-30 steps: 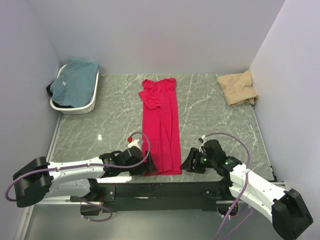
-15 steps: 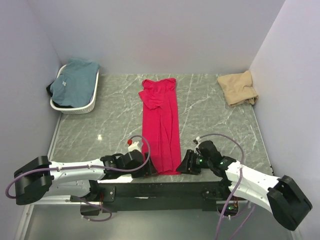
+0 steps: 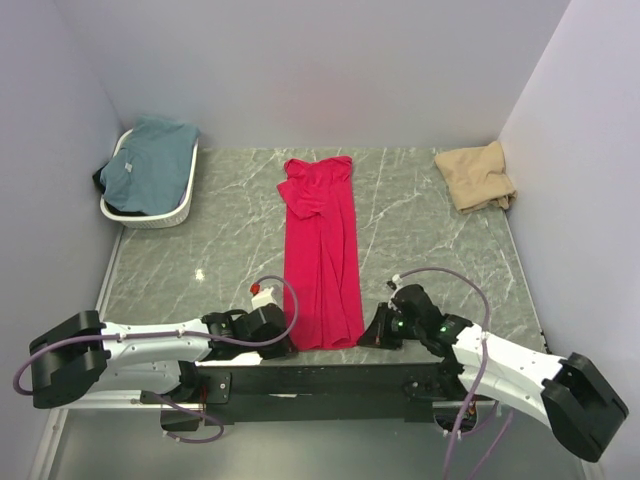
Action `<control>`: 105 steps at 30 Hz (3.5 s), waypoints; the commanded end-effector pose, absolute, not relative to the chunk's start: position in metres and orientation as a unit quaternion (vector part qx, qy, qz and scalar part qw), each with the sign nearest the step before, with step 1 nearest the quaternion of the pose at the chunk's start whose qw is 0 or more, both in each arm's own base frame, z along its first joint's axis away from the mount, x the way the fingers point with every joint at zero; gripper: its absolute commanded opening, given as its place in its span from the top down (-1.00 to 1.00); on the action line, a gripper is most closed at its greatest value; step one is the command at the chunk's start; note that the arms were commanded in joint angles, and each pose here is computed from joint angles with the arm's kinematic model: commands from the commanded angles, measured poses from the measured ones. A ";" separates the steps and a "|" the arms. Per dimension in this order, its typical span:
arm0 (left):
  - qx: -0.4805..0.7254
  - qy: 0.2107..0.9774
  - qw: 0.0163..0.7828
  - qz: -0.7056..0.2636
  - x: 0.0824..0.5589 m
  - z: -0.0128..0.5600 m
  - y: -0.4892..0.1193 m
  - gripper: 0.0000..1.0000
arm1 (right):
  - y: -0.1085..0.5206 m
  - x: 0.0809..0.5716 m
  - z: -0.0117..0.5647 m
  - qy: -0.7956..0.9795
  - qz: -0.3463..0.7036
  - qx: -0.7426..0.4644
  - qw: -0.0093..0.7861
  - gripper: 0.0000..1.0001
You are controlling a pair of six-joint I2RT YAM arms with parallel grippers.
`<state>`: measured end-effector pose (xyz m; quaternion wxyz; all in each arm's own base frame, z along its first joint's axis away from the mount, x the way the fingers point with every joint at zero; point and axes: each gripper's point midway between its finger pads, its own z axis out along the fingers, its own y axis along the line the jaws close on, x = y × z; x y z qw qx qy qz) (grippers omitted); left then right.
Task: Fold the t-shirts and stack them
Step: Fold the tshirt
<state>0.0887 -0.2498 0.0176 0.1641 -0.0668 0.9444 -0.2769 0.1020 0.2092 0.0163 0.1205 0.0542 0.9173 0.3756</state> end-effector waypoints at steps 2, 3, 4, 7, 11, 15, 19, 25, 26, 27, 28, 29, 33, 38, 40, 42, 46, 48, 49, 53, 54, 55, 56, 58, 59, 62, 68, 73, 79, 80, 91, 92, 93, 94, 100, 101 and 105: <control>-0.065 0.959 0.167 -0.219 0.086 0.002 -0.226 0.97 | 0.204 0.112 0.027 0.917 0.362 0.052 0.158 0.94; -0.064 0.959 0.166 -0.221 0.085 0.002 -0.227 0.97 | 0.204 0.112 0.028 0.916 0.364 0.051 0.160 0.95; -0.065 0.958 0.167 -0.223 0.085 0.003 -0.227 0.96 | 0.205 0.112 0.028 0.916 0.365 0.046 0.159 0.93; -0.065 0.957 0.168 -0.228 0.086 0.005 -0.230 0.71 | 0.206 0.110 0.025 0.919 0.362 0.041 0.149 0.23; -0.065 0.957 0.171 -0.225 0.087 0.005 -0.228 -0.18 | 0.207 0.110 0.023 0.922 0.358 0.035 0.145 -0.15; -0.066 0.956 0.178 -0.224 0.090 0.008 -0.228 -0.41 | 0.208 0.112 0.023 0.921 0.359 0.035 0.146 -0.21; -0.068 0.957 0.180 -0.217 0.091 0.004 -0.227 -0.44 | 0.208 0.112 0.014 0.925 0.350 0.039 0.140 -0.20; -0.066 0.960 0.180 -0.204 0.095 -0.007 -0.231 -0.36 | 0.211 0.111 0.006 0.927 0.351 0.037 0.126 0.14; -0.064 0.962 0.179 -0.198 0.095 -0.010 -0.230 -0.30 | 0.211 0.111 0.006 0.927 0.352 0.038 0.126 0.24; -0.064 0.963 0.177 -0.195 0.094 -0.012 -0.230 -0.25 | 0.211 0.110 0.005 0.927 0.351 0.037 0.125 0.43; -0.064 0.963 0.177 -0.191 0.094 -0.013 -0.229 -0.12 | 0.211 0.110 0.005 0.927 0.351 0.035 0.125 0.49; -0.063 0.964 0.175 -0.189 0.093 -0.014 -0.229 -0.01 | 0.210 0.110 0.005 0.928 0.350 0.036 0.126 0.55; -0.063 0.968 0.165 -0.175 0.088 -0.017 -0.220 0.46 | 0.206 0.111 0.010 0.929 0.342 0.036 0.136 0.81; -0.063 0.969 0.170 -0.165 0.086 -0.009 -0.209 0.00 | 0.203 0.116 0.024 0.926 0.340 0.031 0.158 0.76; -0.062 0.971 0.170 -0.158 0.085 -0.006 -0.203 -0.14 | 0.202 0.118 0.026 0.926 0.337 0.034 0.165 0.76; -0.066 0.970 0.175 -0.157 0.086 -0.003 -0.200 -0.37 | 0.201 0.118 0.025 0.927 0.335 0.034 0.165 0.76; -0.063 0.971 0.177 -0.150 0.086 -0.002 -0.196 -0.26 | 0.203 0.116 0.020 0.927 0.338 0.035 0.156 0.87; -0.061 0.972 0.176 -0.147 0.085 -0.004 -0.195 -0.21 | 0.203 0.115 0.020 0.927 0.339 0.033 0.155 0.88; -0.060 0.971 0.177 -0.151 0.086 -0.004 -0.197 -0.20 | 0.203 0.115 0.020 0.928 0.338 0.033 0.155 0.88; -0.063 0.971 0.175 -0.150 0.088 -0.011 -0.203 -0.21 | 0.203 0.115 0.023 0.926 0.341 0.031 0.157 0.88; -0.064 0.971 0.176 -0.148 0.089 -0.014 -0.203 -0.21 | 0.203 0.115 0.023 0.926 0.341 0.030 0.159 0.86; -0.067 0.971 0.176 -0.147 0.089 -0.016 -0.204 -0.19 | 0.202 0.116 0.023 0.926 0.339 0.030 0.161 0.85; -0.068 0.970 0.178 -0.150 0.091 -0.019 -0.207 -0.14 | 0.202 0.115 0.023 0.926 0.340 0.030 0.161 0.85; -0.069 0.969 0.181 -0.155 0.093 -0.022 -0.210 0.22 | 0.202 0.115 0.023 0.926 0.340 0.028 0.160 0.85; -0.068 0.969 0.182 -0.154 0.094 -0.024 -0.211 0.32 | 0.203 0.115 0.024 0.926 0.341 0.026 0.160 0.84; -0.064 0.970 0.180 -0.149 0.096 -0.026 -0.217 0.62 | 0.203 0.115 0.023 0.928 0.339 0.026 0.155 0.84; -0.055 0.977 0.161 -0.128 0.086 -0.027 -0.204 0.66 | 0.198 0.119 0.030 0.930 0.325 0.024 0.170 0.87; -0.050 0.976 0.159 -0.139 0.079 -0.007 -0.194 0.21 | 0.190 0.119 0.033 0.936 0.305 0.031 0.175 0.89; -0.050 0.971 0.164 -0.169 0.076 0.010 -0.191 0.56 | 0.187 0.119 0.038 0.935 0.303 0.031 0.180 0.90; -0.048 0.971 0.162 -0.171 0.074 0.008 -0.191 0.66 | 0.188 0.119 0.038 0.935 0.303 0.029 0.179 0.90; -0.062 0.960 0.186 -0.202 0.086 0.012 -0.206 -0.51 | 0.192 0.118 0.035 0.935 0.309 0.023 0.172 0.86; -0.061 0.959 0.185 -0.207 0.086 0.012 -0.208 -0.50 | 0.192 0.118 0.035 0.935 0.309 0.023 0.172 0.86; -0.062 0.957 0.184 -0.214 0.086 0.012 -0.212 -0.50 | 0.192 0.118 0.035 0.935 0.310 0.023 0.172 0.85; -0.062 0.958 0.181 -0.214 0.085 0.008 -0.212 -0.49 | 0.192 0.118 0.035 0.935 0.310 0.022 0.172 0.86; -0.066 0.958 0.170 -0.222 0.085 -0.007 -0.224 -0.43 | 0.193 0.117 0.032 0.936 0.310 0.021 0.167 0.85; -0.066 0.958 0.168 -0.223 0.085 -0.008 -0.226 -0.38 | 0.193 0.117 0.032 0.935 0.311 0.020 0.167 0.85; -0.062 0.964 0.160 -0.205 0.084 -0.017 -0.225 -0.05 | 0.192 0.117 0.032 0.936 0.309 0.022 0.169 0.85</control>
